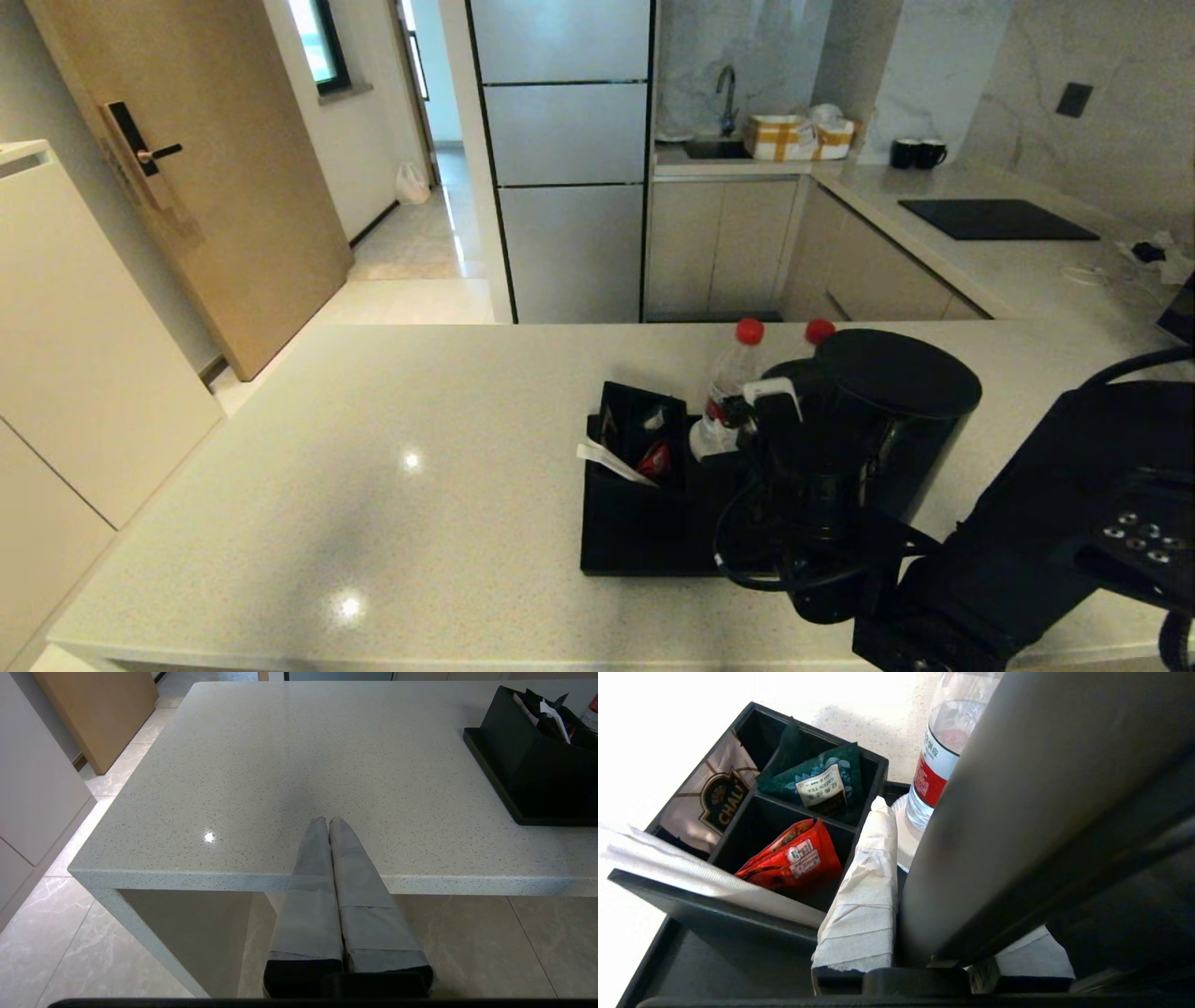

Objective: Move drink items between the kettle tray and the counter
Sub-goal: Return the kettle to its original position

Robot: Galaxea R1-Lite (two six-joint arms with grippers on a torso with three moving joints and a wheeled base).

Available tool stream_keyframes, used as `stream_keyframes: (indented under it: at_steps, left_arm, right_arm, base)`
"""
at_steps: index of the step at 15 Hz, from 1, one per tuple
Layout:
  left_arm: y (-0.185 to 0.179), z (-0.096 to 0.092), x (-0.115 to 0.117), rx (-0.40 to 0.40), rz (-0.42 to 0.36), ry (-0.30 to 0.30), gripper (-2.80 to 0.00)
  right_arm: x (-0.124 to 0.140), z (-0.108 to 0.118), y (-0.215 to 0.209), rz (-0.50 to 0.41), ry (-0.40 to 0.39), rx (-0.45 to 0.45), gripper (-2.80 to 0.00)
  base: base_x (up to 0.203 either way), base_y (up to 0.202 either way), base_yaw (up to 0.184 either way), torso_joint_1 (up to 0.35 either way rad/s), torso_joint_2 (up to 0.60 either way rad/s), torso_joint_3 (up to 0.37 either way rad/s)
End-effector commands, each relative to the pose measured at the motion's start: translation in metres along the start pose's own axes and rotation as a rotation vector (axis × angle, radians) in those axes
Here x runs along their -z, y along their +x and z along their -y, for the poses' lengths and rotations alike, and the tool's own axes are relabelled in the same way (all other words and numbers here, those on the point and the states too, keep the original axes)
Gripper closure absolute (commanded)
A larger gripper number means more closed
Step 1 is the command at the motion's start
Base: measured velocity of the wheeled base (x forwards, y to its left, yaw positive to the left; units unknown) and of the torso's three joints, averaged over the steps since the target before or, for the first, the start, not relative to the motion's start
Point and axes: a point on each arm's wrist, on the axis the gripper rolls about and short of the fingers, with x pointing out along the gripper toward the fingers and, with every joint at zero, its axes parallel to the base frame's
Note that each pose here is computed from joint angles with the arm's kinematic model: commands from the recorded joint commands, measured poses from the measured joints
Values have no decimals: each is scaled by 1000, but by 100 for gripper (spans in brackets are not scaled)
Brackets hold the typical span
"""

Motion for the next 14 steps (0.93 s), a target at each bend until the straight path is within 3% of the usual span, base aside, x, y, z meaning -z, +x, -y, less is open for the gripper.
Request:
stream_keyframes:
  at_steps: [1,14]
  left_arm:
    - [0,0,0,-1,0,0,0]
    - [0,0,0,-1,0,0,0]
  right_arm:
    - [3,-3,4,-1,-5,4,0]
    - [8,-12,-1,-13,-12,-15,0]
  base:
    - [0,0,0,0,0,0]
    - [0,0,0,0,0,0]
